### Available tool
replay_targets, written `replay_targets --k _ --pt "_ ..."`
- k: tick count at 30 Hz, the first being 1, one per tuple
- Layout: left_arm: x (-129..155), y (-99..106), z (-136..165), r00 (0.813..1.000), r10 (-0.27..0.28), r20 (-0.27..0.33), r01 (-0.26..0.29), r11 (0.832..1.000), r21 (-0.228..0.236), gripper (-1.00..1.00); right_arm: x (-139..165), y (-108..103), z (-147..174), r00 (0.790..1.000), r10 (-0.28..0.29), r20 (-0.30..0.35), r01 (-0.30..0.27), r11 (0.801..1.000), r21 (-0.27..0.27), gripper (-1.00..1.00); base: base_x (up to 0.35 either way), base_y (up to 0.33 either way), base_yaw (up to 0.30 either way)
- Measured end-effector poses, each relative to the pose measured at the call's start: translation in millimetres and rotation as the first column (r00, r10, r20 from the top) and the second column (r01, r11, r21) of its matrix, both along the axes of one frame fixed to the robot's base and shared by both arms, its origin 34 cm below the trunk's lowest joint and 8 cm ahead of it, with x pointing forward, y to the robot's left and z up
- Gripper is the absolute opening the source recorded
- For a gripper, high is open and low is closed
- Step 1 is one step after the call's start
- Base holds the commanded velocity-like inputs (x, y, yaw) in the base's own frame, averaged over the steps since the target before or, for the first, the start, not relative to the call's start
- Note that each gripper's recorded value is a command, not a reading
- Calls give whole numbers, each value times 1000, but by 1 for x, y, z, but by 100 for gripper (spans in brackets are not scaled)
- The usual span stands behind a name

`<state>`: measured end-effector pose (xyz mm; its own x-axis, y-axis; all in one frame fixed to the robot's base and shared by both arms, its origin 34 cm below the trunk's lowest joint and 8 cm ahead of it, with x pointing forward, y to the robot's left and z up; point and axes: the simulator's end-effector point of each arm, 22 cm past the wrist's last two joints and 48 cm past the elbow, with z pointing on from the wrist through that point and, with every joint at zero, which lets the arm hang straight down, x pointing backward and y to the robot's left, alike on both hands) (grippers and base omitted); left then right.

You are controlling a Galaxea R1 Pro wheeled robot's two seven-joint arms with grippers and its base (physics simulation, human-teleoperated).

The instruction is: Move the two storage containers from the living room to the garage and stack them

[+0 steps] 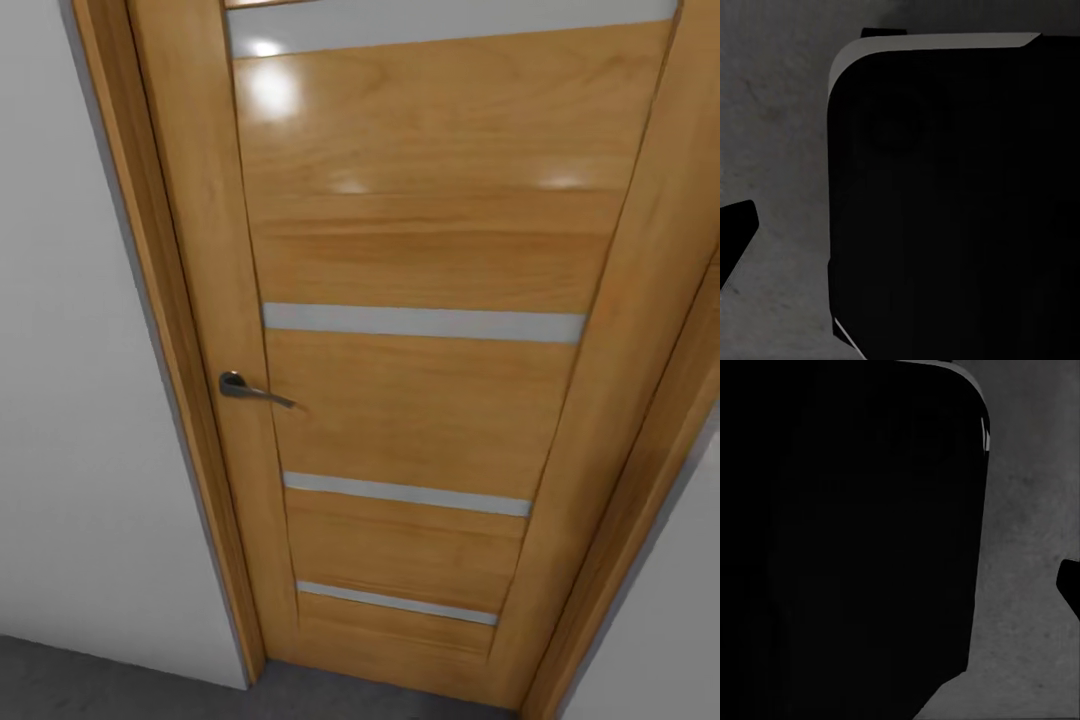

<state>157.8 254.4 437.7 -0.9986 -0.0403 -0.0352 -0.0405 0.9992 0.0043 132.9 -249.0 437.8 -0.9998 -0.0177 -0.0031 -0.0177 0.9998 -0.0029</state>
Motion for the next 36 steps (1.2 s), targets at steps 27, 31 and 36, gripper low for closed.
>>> replay_targets --k 27,31,36 --pt "0 0 0 1000 1 1 -1 1000 0 100 1 4 0 1000 3 2 -3 1000 6 100 -6 8 -67" --pt "1 0 0 1000 0 2 0 1000 0 100 1 4 0 1000 2 2 -2 1000 5 100 -13 14 0" --pt "1 -2 0 1000 0 3 0 1000 -3 100 1 4 0 1000 1 1 -1 1000 6 100 -127 0 0"
